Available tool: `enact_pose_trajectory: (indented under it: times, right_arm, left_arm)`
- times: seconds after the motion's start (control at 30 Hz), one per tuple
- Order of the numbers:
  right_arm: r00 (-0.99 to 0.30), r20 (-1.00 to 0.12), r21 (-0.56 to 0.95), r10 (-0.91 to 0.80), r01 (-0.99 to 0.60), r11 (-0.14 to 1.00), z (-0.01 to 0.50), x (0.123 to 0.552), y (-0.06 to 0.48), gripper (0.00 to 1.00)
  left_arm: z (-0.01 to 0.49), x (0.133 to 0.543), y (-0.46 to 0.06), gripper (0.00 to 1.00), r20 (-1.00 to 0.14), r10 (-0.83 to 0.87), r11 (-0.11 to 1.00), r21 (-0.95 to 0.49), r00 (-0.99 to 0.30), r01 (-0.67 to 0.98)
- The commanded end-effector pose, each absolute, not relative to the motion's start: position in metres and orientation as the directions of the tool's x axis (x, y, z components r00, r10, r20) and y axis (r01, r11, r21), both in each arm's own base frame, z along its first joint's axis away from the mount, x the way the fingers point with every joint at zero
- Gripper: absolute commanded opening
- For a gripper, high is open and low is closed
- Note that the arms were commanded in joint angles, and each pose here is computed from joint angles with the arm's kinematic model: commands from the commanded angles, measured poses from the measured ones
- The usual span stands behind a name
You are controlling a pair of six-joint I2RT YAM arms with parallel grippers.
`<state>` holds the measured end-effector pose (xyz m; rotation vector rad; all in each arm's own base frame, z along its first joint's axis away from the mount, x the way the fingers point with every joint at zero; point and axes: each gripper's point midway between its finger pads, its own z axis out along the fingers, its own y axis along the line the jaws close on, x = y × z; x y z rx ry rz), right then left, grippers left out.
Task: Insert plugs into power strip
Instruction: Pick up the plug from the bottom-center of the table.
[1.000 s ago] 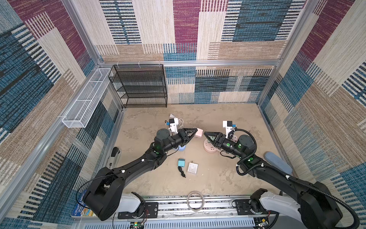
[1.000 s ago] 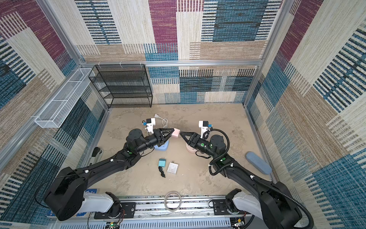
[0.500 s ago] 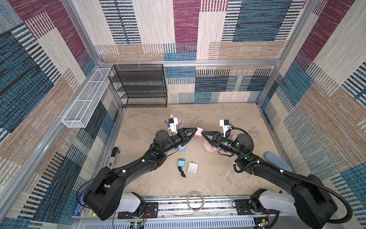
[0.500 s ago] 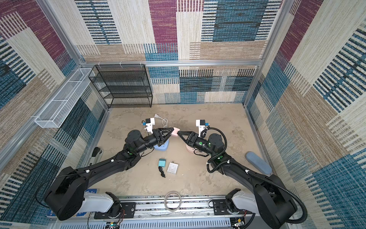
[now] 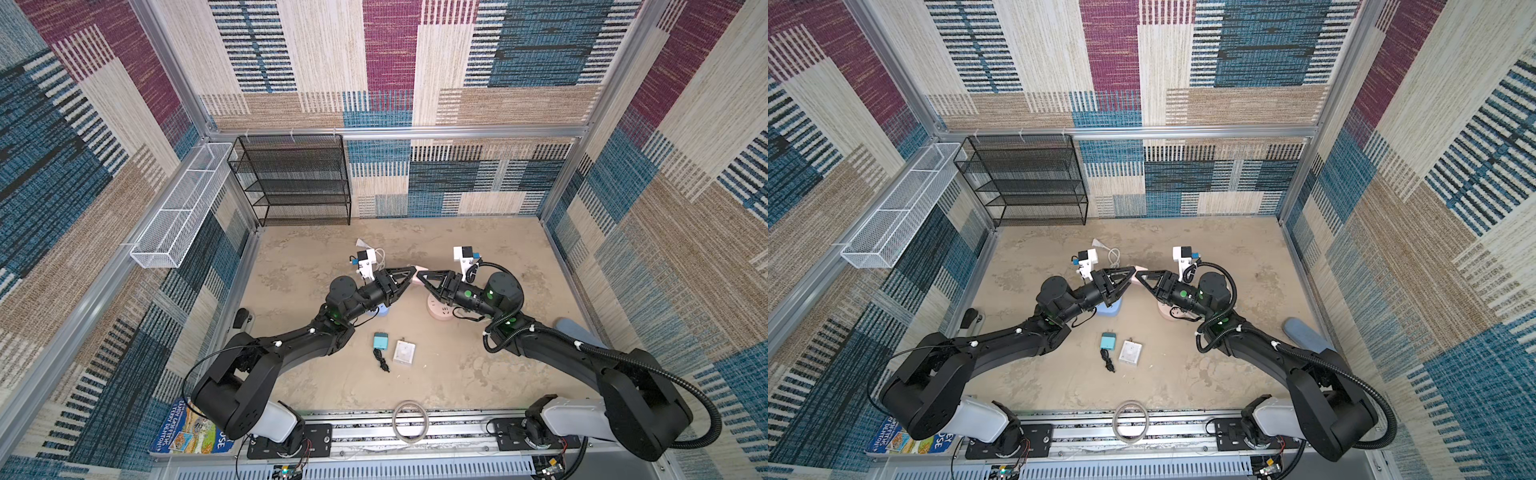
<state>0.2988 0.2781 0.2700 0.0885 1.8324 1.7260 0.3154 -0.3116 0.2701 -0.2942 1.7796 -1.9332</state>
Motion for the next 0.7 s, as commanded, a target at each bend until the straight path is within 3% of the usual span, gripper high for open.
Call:
enact_pose_trajectory:
  times: [0.0,0.1,0.23,0.37,0.47,0.5,0.53,0.57,0.67]
  right_arm:
    - [-0.803,-0.412,0.906,0.431,-0.411,0.100,0.287,0.295,0.282,0.40]
    - [-0.807,-0.404,0.910,0.430,-0.401,0.102,0.285,0.297,0.283,0.31]
    - [-0.802,-0.410,0.910,0.434,-0.394,0.132,0.281,0.302,0.283,0.02]
    - [-0.794,-0.425,0.905,0.436,-0.383,0.185,0.275,0.307,0.282,0.00]
    - [-0.796,-0.430,0.903,0.427,-0.370,0.219,0.270,0.308,0.282,0.00]
    - [-0.796,-0.431,0.902,0.425,-0.365,0.232,0.268,0.309,0.281,0.00]
    - [-0.796,-0.433,0.901,0.423,-0.360,0.243,0.266,0.308,0.280,0.00]
    - [-0.794,-0.435,0.899,0.425,-0.356,0.255,0.264,0.309,0.279,0.00]
    - [-0.792,-0.442,0.891,0.420,-0.332,0.310,0.257,0.311,0.276,0.00]
  left_arm:
    - [0.276,0.310,-0.314,0.00,-0.161,-0.468,-0.073,-0.973,-0.869,0.220]
    - [0.275,0.310,-0.315,0.00,-0.158,-0.467,-0.074,-0.974,-0.870,0.216]
    - [0.272,0.308,-0.314,0.00,-0.171,-0.465,-0.047,-0.975,-0.869,0.218]
    - [0.266,0.306,-0.313,0.04,-0.195,-0.452,0.006,-0.977,-0.870,0.215]
    - [0.259,0.305,-0.310,0.44,-0.204,-0.452,0.049,-0.978,-0.868,0.204]
    - [0.259,0.305,-0.308,0.61,-0.207,-0.453,0.058,-0.977,-0.867,0.203]
    - [0.257,0.306,-0.306,0.87,-0.209,-0.454,0.069,-0.977,-0.866,0.199]
    - [0.256,0.307,-0.304,1.00,-0.212,-0.455,0.080,-0.977,-0.865,0.198]
    - [0.254,0.308,-0.298,1.00,-0.234,-0.449,0.125,-0.972,-0.863,0.198]
